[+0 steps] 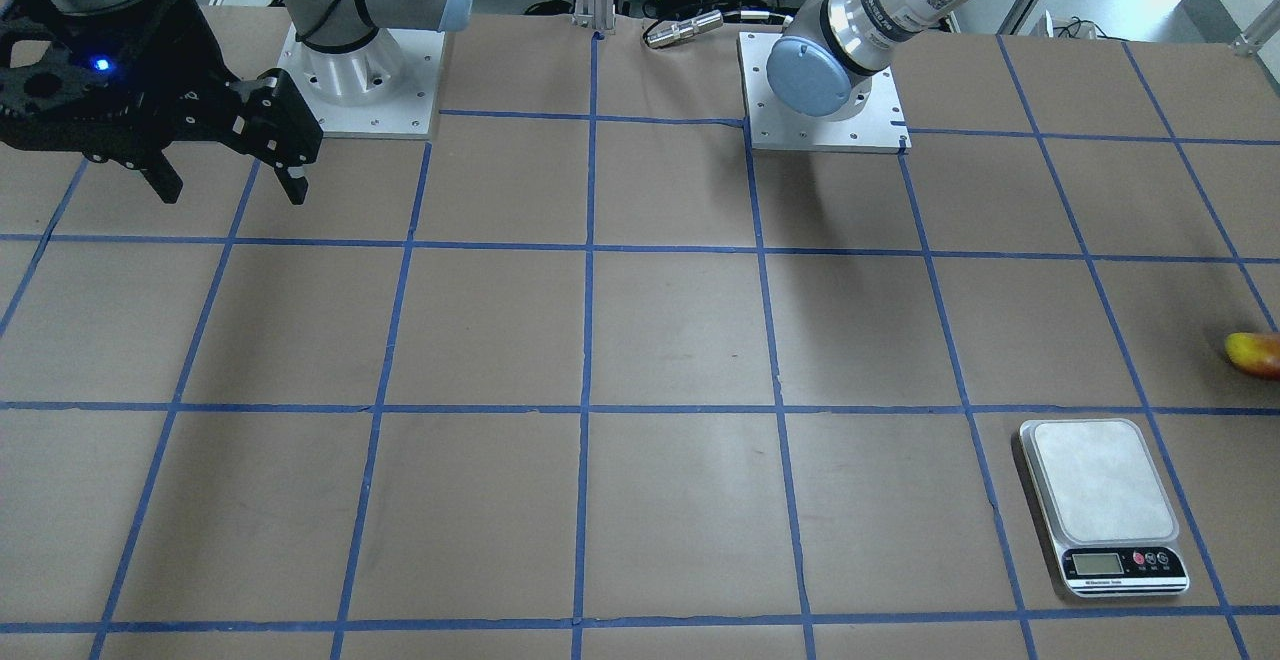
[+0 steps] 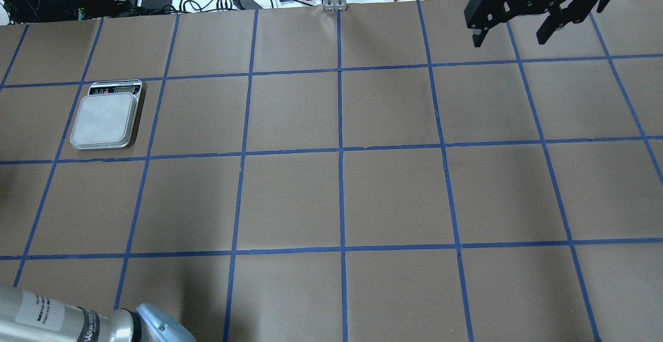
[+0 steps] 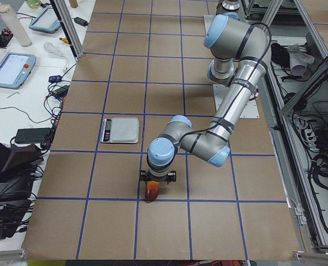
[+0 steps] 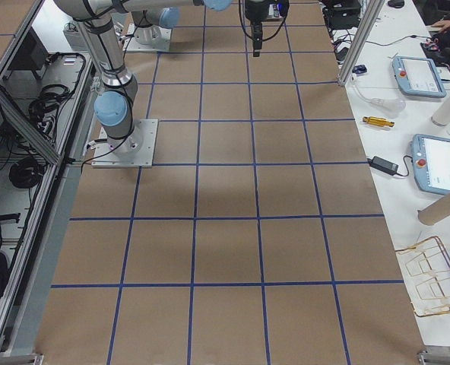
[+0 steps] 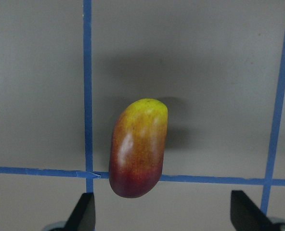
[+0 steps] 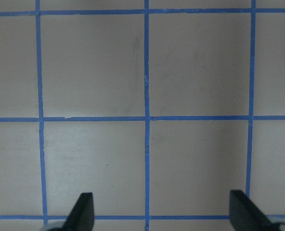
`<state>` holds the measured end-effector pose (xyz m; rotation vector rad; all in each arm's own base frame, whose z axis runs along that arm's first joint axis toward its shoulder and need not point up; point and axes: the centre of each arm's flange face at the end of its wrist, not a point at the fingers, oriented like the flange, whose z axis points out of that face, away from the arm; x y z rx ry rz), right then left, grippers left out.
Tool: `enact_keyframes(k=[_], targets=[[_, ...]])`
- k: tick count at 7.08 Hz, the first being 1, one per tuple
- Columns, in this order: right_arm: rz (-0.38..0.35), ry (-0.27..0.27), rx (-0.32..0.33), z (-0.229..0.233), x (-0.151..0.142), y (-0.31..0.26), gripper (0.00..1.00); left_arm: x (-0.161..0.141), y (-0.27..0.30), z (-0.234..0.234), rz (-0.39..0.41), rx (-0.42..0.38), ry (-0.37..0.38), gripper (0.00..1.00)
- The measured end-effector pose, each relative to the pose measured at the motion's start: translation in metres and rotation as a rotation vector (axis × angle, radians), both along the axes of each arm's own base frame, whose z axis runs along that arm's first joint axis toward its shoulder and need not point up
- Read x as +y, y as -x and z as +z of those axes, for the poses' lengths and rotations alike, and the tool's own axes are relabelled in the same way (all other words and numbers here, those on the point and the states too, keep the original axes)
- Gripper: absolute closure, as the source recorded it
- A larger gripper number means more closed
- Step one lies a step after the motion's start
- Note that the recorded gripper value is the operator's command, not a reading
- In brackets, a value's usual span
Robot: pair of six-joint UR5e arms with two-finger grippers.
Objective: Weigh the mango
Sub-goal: 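Close the left gripper around the mango and grasp it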
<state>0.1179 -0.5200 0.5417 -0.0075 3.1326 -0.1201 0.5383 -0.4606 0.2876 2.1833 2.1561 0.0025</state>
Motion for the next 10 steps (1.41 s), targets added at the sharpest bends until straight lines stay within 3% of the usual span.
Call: enact_keyframes(k=[5, 10], targets=[[0.0, 0.0, 0.0, 0.0, 0.0, 0.0, 0.0, -0.008, -0.016, -0.063, -0.032, 0.092, 0.02, 0.0], [0.0, 0.0, 0.0, 0.0, 0.0, 0.0, 0.0, -0.015, -0.023, -0.11, -0.05, 0.114, 0.034, 0.0]])
